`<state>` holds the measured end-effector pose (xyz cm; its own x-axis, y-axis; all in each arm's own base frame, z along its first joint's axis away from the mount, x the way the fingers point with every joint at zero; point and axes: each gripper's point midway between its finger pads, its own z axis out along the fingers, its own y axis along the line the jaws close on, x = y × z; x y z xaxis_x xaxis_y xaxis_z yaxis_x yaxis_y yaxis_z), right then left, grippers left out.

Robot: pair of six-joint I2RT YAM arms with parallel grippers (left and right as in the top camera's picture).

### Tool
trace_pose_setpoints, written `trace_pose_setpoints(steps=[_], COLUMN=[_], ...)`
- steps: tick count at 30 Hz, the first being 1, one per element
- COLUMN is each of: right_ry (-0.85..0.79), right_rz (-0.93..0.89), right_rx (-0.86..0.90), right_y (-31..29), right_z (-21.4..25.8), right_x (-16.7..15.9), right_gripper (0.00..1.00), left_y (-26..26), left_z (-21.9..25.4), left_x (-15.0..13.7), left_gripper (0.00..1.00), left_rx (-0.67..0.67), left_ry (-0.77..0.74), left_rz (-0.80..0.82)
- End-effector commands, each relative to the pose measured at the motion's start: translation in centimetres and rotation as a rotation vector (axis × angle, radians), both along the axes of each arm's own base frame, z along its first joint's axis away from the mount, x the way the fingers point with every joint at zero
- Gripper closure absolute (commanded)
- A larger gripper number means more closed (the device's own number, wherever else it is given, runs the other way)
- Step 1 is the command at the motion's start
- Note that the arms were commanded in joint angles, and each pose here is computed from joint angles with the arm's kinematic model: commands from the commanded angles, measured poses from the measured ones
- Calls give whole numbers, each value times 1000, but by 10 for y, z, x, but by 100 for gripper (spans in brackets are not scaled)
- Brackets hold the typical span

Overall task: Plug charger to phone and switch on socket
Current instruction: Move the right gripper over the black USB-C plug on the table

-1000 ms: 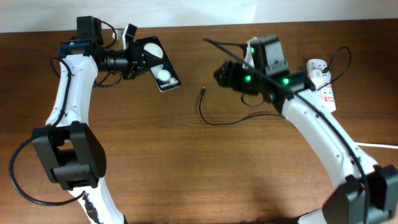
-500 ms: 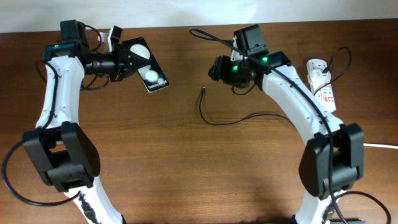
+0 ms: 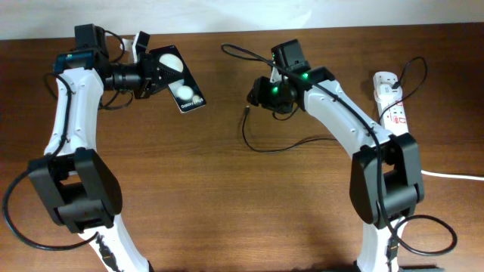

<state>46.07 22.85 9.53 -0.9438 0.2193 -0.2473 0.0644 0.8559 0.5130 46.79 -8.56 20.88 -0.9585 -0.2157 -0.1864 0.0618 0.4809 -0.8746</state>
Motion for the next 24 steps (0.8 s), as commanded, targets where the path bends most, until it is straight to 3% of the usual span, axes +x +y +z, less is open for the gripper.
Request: trace_pose_setpoints(steps=[1, 24], right_ry=[3, 34], right_rz=[-5, -29], right_rx=[11, 11], right_y=[4, 4], right_z=[-1, -14], right_x=[4, 5], right_gripper=[46, 48], left_y=[-3, -3], left_z=[22, 21], left_x=[-3, -5], left_gripper=[100, 100], left_rx=[-29, -29], left_ry=[-66, -50], left_rz=[-23, -22])
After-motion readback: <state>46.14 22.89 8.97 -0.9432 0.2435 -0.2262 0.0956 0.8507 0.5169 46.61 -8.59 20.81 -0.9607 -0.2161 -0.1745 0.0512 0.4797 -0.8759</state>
